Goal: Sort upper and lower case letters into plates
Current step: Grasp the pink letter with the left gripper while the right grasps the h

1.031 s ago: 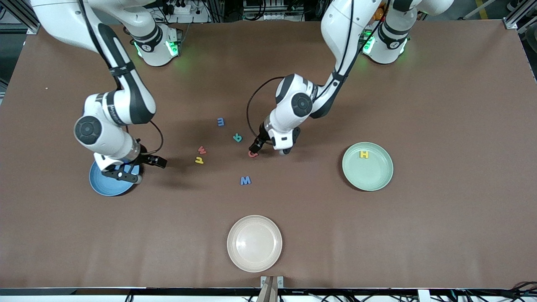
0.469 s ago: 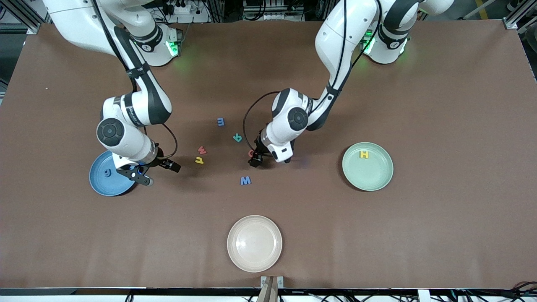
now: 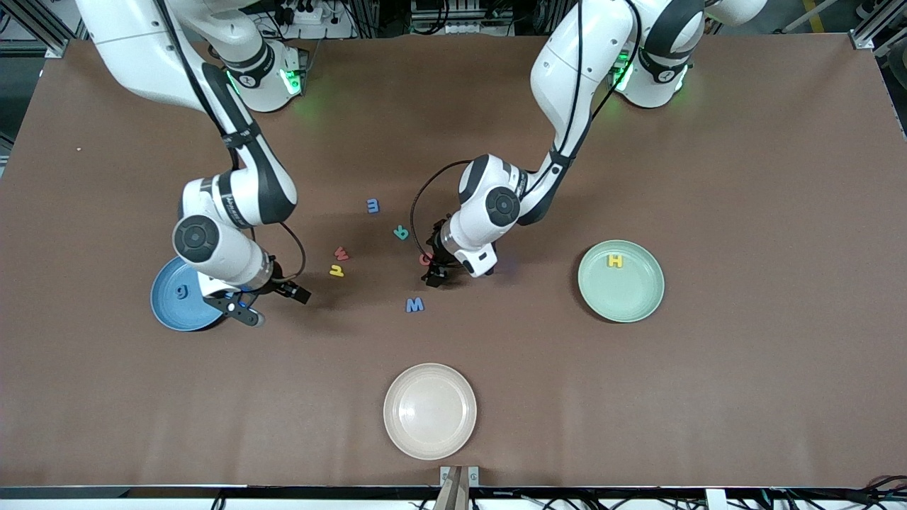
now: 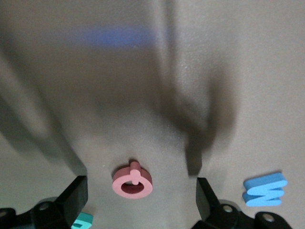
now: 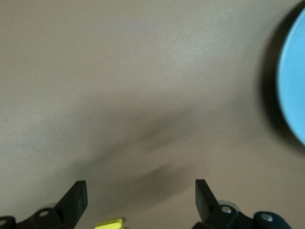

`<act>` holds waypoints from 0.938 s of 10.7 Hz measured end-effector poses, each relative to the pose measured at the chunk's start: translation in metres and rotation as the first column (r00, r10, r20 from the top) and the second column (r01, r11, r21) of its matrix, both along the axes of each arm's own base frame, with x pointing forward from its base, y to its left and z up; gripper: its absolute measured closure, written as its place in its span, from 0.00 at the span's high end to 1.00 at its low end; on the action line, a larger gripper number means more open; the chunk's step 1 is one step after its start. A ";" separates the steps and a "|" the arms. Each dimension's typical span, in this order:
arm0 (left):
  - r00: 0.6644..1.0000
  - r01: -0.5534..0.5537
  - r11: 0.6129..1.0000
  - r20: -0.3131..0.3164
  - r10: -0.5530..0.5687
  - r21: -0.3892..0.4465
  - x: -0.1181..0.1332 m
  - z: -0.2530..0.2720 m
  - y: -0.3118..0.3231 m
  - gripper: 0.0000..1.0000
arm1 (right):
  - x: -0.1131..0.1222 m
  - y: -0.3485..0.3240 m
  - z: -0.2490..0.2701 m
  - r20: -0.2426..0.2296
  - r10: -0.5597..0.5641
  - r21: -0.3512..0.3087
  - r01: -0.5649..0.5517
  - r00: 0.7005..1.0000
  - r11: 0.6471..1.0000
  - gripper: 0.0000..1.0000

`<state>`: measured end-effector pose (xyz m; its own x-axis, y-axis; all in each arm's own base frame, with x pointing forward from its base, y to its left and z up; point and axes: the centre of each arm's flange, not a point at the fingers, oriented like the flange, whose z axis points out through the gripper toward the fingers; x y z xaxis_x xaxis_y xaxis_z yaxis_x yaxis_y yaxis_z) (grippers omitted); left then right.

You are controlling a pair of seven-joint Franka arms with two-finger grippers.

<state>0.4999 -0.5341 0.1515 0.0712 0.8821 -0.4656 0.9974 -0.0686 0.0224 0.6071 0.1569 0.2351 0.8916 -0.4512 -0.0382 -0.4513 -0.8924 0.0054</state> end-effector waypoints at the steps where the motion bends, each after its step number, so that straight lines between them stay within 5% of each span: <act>1: 1.000 -0.020 1.000 -0.012 0.020 0.001 0.000 -0.004 -0.001 1.00 | 0.001 0.006 -0.004 -0.003 -0.001 -0.001 0.001 1.000 1.000 1.00; 5: 0.993 -0.115 0.993 -0.038 0.115 -0.008 0.000 -0.009 -0.007 1.00 | 0.000 0.010 -0.009 -0.007 0.005 -0.003 -0.005 1.000 1.000 1.00; 10: 0.997 -0.076 0.997 -0.013 0.076 -0.016 -0.005 -0.009 -0.012 1.00 | 0.002 0.004 -0.011 -0.011 -0.001 -0.007 0.001 1.000 1.000 1.00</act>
<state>0.4949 -0.5466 0.1423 -0.0016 0.8769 -0.4806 0.9999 0.0078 0.0109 0.6088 0.1605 0.2237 0.8906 -0.4526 -0.0445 -0.4523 -0.8917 0.0167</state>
